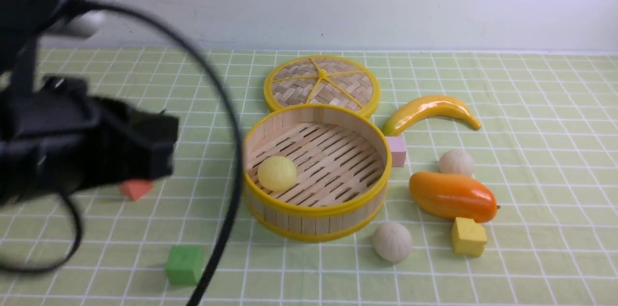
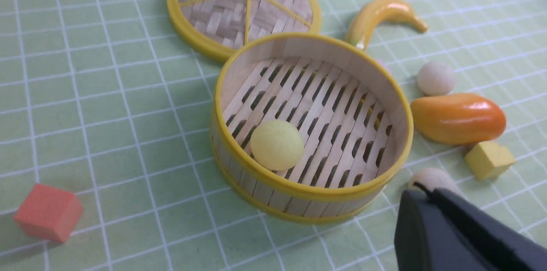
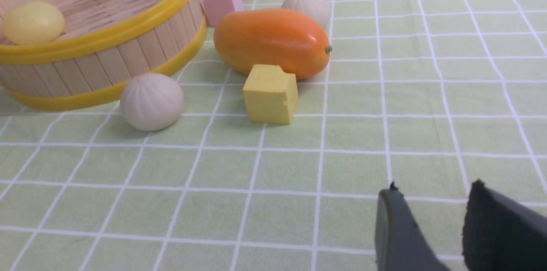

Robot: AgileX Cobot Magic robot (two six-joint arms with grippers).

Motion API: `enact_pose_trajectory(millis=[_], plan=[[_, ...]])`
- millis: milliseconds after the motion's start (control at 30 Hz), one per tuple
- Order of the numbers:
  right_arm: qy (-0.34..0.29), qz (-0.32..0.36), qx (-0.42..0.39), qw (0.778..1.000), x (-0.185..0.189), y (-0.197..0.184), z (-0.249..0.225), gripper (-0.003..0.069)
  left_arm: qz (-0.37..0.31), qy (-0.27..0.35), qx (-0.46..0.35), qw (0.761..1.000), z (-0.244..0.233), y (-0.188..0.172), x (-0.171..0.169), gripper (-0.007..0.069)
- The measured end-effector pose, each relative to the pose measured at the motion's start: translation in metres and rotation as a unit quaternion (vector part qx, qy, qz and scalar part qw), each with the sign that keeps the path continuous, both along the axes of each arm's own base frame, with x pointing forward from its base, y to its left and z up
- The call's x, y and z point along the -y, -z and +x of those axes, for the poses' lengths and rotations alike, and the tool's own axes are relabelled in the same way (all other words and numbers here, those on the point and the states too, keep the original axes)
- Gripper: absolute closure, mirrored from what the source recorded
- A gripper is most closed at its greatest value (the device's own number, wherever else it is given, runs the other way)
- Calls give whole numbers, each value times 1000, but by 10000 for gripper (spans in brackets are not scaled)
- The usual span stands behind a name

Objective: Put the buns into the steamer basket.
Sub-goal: Use the right arm to grab a steamed stuffed bun

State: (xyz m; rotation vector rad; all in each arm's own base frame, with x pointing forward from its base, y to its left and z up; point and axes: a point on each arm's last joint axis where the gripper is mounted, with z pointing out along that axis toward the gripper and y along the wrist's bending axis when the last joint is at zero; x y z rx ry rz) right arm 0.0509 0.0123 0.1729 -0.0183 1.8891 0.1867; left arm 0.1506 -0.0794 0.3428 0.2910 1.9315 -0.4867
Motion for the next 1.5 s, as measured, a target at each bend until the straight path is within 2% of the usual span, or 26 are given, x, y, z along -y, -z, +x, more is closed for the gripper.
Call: enact_pose_trajectory(millis=[167, 300, 367, 400, 433, 500, 567, 667, 767, 833, 900, 967, 1033, 1100, 1267, 1333, 1367, 1433, 1500], plan=[[0, 0, 0, 1000, 0, 0, 0, 419, -55, -16, 81, 995, -56, 48, -30, 638], [2, 1, 5, 1000, 0, -1, 0, 419, -91, -17, 139, 986, -92, 74, -47, 638], [5, 24, 9, 1000, 0, -1, 1, 419, -96, -14, 150, 984, -99, 80, -51, 638], [9, 58, 10, 998, -2, -2, 1, 418, -97, -13, 158, 983, -104, 84, -53, 638], [9, 63, 10, 998, -2, -2, 1, 418, -96, -13, 158, 983, -105, 85, -53, 638], [26, 196, 21, 980, -5, -7, 2, 418, -87, -11, 180, 980, -112, 90, -57, 638], [42, 302, 39, 951, -5, -14, 3, 418, -77, -12, 185, 980, -112, 92, -58, 638], [61, 393, 64, 915, -2, -21, 5, 418, -69, -10, 176, 982, -112, 94, -58, 638], [44, 418, 64, 905, -5, -34, 3, 424, -65, -10, 171, 983, -112, 95, -58, 638], [7, 394, 40, 918, -13, -53, 2, 437, -65, -10, 171, 983, -112, 95, -58, 638], [-36, 340, -4, 940, -21, -75, 6, 449, -65, -10, 172, 983, -112, 95, -58, 638], [-78, 278, -75, 955, -29, -101, 18, 455, -64, -10, 171, 983, -112, 95, -57, 638], [-112, 212, -168, 956, -34, -118, 38, 461, -61, -10, 166, 984, -111, 96, -57, 638], [-127, 147, -259, 946, -33, -126, 64, 463, -58, -10, 160, 985, -109, 97, -56, 638], [-137, 70, -392, 907, -36, -118, 127, 463, -54, -10, 151, 987, -106, 98, -55, 638], [-169, 44, -425, 888, -55, -109, 151, 463, -54, -10, 151, 987, -106, 98, -55, 638], [-172, 43, -429, 886, -57, -108, 152, 463, -54, -10, 151, 987, -106, 98, -55, 638], [-199, 7, -452, 869, -86, -95, 179, 463, -54, -10, 152, 987, -106, 97, -55, 638], [-205, -6, -458, 865, -98, -90, 189, 462, -54, -10, 152, 987, -106, 97, -55, 638]])
